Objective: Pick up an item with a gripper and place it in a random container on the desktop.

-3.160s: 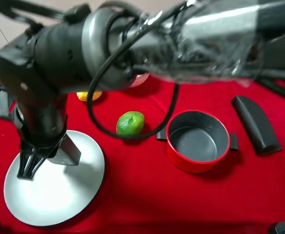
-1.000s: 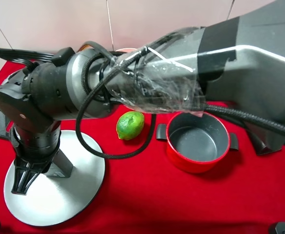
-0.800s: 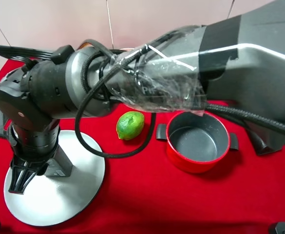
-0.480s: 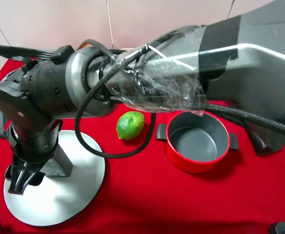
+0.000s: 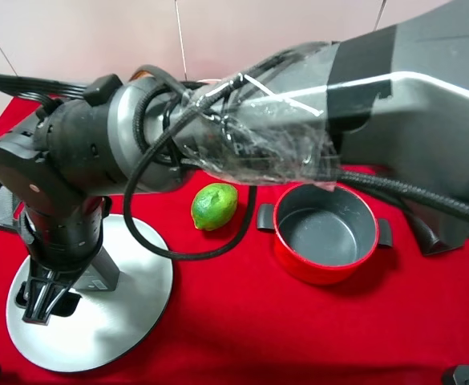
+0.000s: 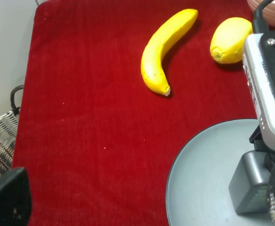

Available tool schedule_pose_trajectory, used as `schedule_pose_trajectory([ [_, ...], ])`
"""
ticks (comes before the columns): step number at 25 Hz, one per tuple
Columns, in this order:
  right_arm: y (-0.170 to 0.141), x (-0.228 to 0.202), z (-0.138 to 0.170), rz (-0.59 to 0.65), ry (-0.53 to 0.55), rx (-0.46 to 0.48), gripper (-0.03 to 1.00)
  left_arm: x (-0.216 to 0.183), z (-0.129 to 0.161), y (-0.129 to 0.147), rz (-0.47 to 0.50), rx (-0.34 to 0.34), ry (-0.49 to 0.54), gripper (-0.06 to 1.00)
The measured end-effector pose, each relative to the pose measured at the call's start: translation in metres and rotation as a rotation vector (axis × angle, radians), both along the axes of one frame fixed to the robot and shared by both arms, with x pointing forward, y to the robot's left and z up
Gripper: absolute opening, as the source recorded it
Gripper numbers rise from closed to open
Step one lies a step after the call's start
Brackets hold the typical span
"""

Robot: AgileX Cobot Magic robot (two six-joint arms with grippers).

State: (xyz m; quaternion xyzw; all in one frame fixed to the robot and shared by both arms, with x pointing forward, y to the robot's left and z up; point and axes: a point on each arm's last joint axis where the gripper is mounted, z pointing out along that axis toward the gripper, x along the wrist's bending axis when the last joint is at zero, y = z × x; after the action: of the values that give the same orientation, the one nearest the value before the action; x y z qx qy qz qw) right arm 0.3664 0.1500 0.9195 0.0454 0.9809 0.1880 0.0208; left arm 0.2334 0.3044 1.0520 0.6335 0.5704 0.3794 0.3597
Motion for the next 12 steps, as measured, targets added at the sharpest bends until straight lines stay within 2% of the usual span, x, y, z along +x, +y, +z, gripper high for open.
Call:
schedule_pose_trajectory([
  [7, -0.009, -0.002, 0.032, 0.014, -0.017, -0.004, 0.69, 0.000, 0.000, 0.000, 0.000, 0.000, 0.000, 0.99],
  [12, -0.023, -0.003, 0.056, 0.033, -0.037, -0.067, 0.69, 0.000, 0.000, 0.000, 0.000, 0.000, 0.000, 0.99],
])
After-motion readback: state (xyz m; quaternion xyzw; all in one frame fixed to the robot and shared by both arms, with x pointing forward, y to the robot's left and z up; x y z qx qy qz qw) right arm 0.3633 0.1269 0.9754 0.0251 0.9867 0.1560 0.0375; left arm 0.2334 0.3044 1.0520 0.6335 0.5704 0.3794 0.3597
